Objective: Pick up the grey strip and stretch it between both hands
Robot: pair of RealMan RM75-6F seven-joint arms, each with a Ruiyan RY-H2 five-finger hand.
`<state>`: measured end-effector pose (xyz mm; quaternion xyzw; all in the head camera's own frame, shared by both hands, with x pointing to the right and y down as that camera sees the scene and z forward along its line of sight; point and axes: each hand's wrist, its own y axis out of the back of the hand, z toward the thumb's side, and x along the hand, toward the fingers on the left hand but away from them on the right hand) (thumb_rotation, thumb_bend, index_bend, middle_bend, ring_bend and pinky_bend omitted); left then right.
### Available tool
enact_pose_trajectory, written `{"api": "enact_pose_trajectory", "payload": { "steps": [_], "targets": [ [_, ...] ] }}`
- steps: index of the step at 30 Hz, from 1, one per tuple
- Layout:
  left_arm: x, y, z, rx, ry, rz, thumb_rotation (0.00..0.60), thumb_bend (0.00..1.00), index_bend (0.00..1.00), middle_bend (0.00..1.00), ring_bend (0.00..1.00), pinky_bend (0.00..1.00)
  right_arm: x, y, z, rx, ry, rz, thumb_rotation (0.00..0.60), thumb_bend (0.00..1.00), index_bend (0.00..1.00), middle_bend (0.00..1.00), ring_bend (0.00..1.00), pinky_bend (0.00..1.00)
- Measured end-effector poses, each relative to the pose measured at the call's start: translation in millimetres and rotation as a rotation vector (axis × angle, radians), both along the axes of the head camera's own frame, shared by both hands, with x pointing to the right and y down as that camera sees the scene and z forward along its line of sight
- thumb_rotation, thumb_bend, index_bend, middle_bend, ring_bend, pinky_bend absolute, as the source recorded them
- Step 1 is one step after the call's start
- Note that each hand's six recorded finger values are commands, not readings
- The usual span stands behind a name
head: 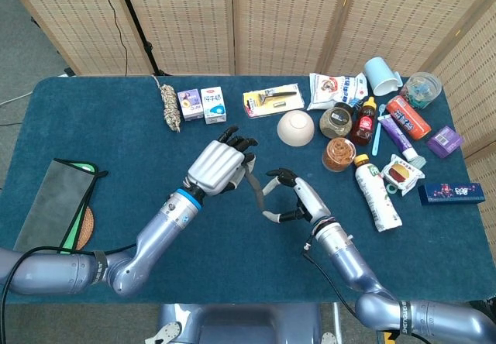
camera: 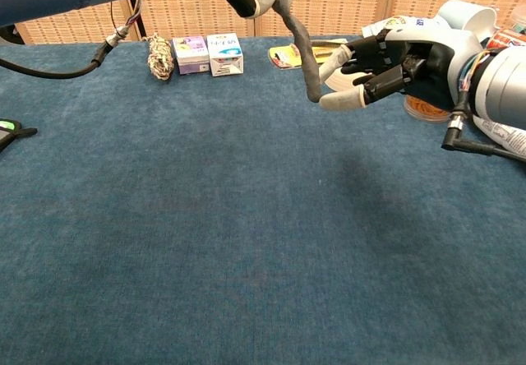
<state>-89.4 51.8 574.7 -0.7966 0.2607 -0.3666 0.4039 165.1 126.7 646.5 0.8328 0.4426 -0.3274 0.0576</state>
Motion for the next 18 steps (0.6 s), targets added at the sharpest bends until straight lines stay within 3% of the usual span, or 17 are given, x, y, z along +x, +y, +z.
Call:
{"api": "enact_pose_trajectory", "payload": {
  "steps": [18],
  "targets": [
    [9.6, 1.0, 1.2, 0.014, -0.004, 0.012, 0.600, 0.61, 0.72, 0.23, 0.21, 0.07, -5.5, 0.7, 2.1, -0.025, -0.008, -0.009, 0.600, 0.23, 0.44, 0.19, 0.00, 0.00]
  ]
}}
